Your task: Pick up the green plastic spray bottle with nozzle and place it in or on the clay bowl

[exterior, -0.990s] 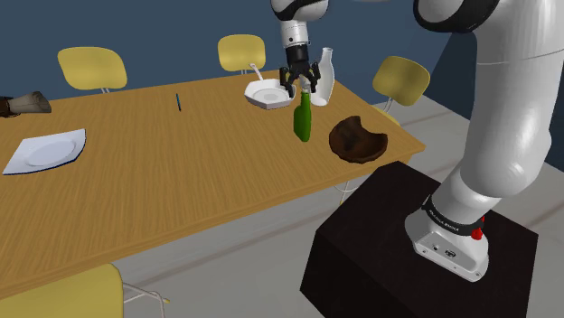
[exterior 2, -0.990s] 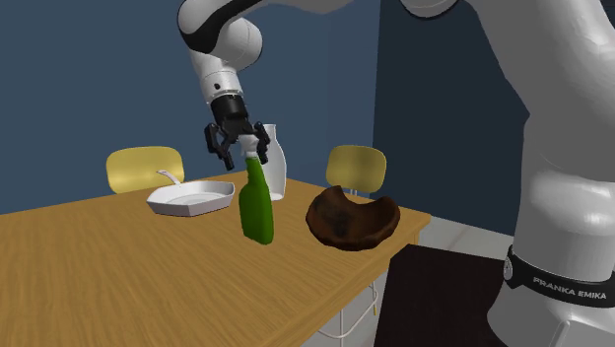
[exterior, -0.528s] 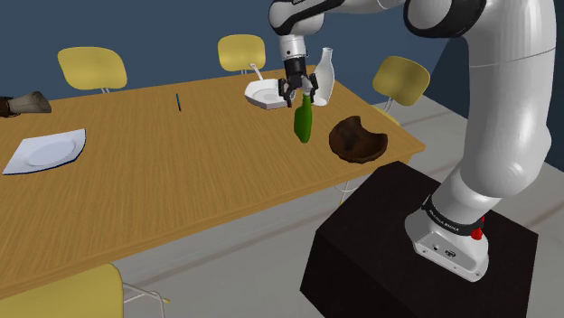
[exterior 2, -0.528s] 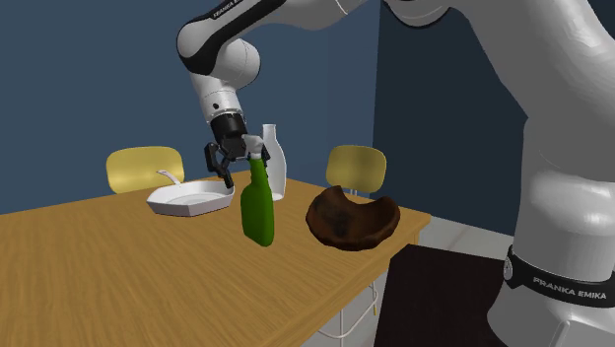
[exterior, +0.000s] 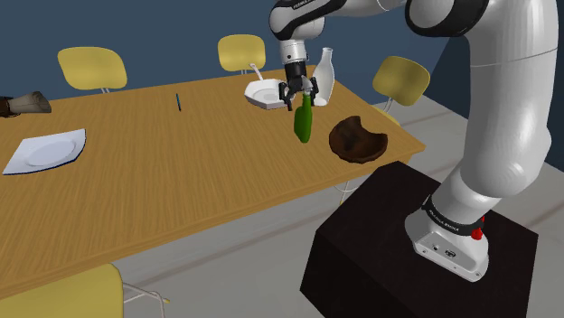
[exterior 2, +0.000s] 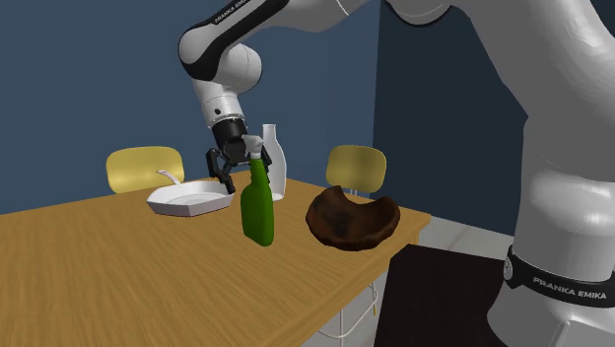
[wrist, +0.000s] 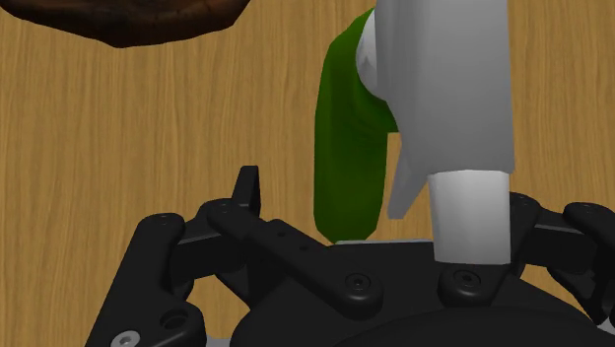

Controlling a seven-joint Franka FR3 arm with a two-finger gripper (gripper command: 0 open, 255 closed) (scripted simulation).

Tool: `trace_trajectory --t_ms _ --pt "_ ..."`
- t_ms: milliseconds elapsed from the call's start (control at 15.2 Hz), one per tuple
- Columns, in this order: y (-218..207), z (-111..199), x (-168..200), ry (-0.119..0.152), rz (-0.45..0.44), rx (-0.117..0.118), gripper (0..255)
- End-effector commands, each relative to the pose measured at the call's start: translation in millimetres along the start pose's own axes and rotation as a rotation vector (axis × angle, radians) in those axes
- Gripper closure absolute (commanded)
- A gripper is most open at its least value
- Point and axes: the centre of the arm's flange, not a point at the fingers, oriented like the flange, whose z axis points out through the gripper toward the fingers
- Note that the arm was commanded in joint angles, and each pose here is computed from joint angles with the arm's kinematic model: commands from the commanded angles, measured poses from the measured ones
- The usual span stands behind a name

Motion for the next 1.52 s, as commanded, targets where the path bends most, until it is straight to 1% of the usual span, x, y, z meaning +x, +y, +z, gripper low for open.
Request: trace_trajectory --t_ms 0,66,660,1452 --pt "0.0 0.0 0.0 0.0 0.0 0.0 0" --pt "0.0 0.0 0.0 0.0 0.0 0.0 255" --pt "0.0 0.1 0.0 0.0 0.0 0.0 255" --pt "0.6 -54.8 -31.6 0.0 0.0 0.0 255"
